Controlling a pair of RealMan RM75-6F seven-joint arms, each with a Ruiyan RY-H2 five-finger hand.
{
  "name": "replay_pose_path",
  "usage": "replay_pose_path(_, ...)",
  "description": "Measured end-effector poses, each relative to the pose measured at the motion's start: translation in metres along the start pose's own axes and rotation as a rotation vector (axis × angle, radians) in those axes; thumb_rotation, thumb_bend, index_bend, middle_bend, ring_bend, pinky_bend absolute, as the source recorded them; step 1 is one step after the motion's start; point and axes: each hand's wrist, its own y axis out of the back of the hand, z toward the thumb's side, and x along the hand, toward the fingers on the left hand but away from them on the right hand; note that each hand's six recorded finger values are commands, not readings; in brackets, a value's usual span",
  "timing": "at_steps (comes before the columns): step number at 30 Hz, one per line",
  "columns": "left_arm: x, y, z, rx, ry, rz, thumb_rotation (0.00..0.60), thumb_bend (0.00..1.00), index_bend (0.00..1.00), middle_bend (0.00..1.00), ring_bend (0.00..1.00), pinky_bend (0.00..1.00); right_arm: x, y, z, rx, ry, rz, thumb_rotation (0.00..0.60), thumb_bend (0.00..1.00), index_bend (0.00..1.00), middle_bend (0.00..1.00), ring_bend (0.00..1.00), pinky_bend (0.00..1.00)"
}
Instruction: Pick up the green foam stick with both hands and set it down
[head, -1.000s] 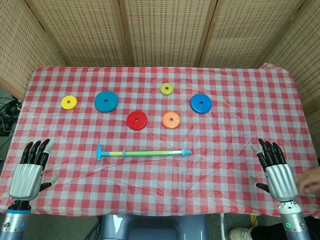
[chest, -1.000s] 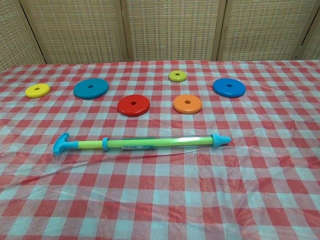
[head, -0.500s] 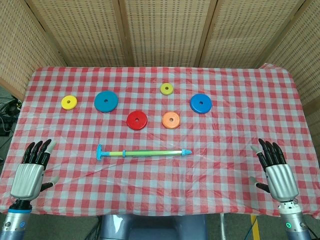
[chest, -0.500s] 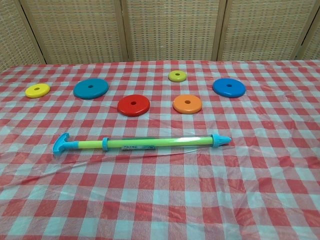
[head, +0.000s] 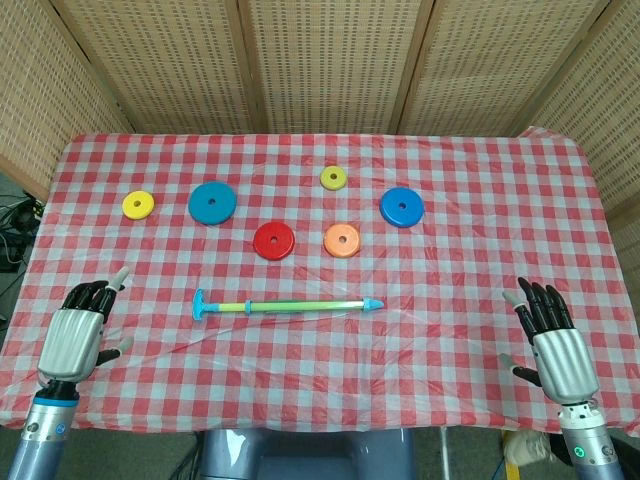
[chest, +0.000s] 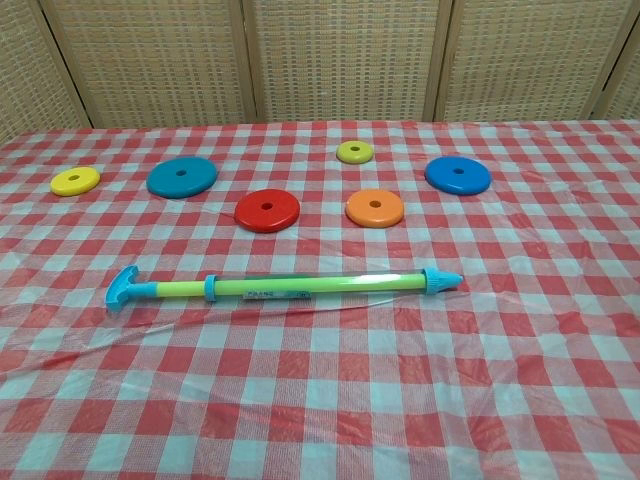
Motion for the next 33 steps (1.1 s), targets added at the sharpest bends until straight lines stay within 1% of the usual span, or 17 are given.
replay_pose_path(2,0.011,0.0,0.005,-0.003,-0.006,0.004,0.6,0.05,0.22,0.72,0.59,0.53,0.0,-0.001,0.0,-0.001,-0.001,0.005,0.6,0.14,0.15,0.0,0.0,0.0)
replay_pose_path(5,0.026,-0.003,0.013,-0.014,-0.012,-0.007,0.6,0.06,0.31,0.83,0.69,0.6,0.0,-0.002,0.0,-0.001,-0.002,0.013,0.6,0.13,0.16,0.0,0.0,0.0)
replay_pose_path(8,0.042,-0.011,0.022,-0.037,-0.012,-0.047,0.6,0.1,0.36,0.88,0.74,0.64,-0.001,-0.003,-0.001,-0.006,-0.004,0.019,0.6,0.13,0.16,0.0,0.0,0.0)
replay_pose_path(10,0.053,-0.019,0.028,-0.049,0.0,-0.088,0.6,0.13,0.39,0.9,0.76,0.66,-0.001,-0.003,-0.001,-0.009,-0.004,0.021,0.6,0.13,0.16,0.0,0.0,0.0)
replay_pose_path(14,0.073,-0.033,0.042,-0.051,0.019,-0.167,0.6,0.29,0.42,0.93,0.79,0.68,-0.002,-0.002,-0.002,-0.016,-0.004,0.024,0.6,0.13,0.16,0.0,0.0,0.0)
replay_pose_path(19,0.091,-0.049,0.065,-0.034,0.028,-0.263,0.6,0.29,0.43,0.95,0.81,0.7,-0.002,-0.001,-0.002,-0.028,-0.004,0.022,0.6,0.14,0.16,0.0,0.0,0.0)
replay_pose_path(25,0.106,-0.066,0.097,0.008,0.017,-0.341,0.6,0.29,0.44,0.95,0.81,0.7,-0.002,0.002,-0.003,-0.047,-0.005,0.019,0.6,0.13,0.16,0.0,0.0,0.0)
replay_pose_path(28,0.111,-0.073,0.108,0.025,0.018,-0.361,0.6,0.29,0.44,0.95,0.81,0.7,-0.001,0.002,-0.003,-0.054,-0.003,0.02,0.6,0.14,0.16,0.0,0.0,0.0)
replay_pose_path(33,0.116,-0.08,0.118,0.053,0.025,-0.371,0.6,0.3,0.46,0.95,0.81,0.7,-0.001,0.003,-0.003,-0.062,0.001,0.018,0.6,0.13,0.16,0.0,0.0,0.0)
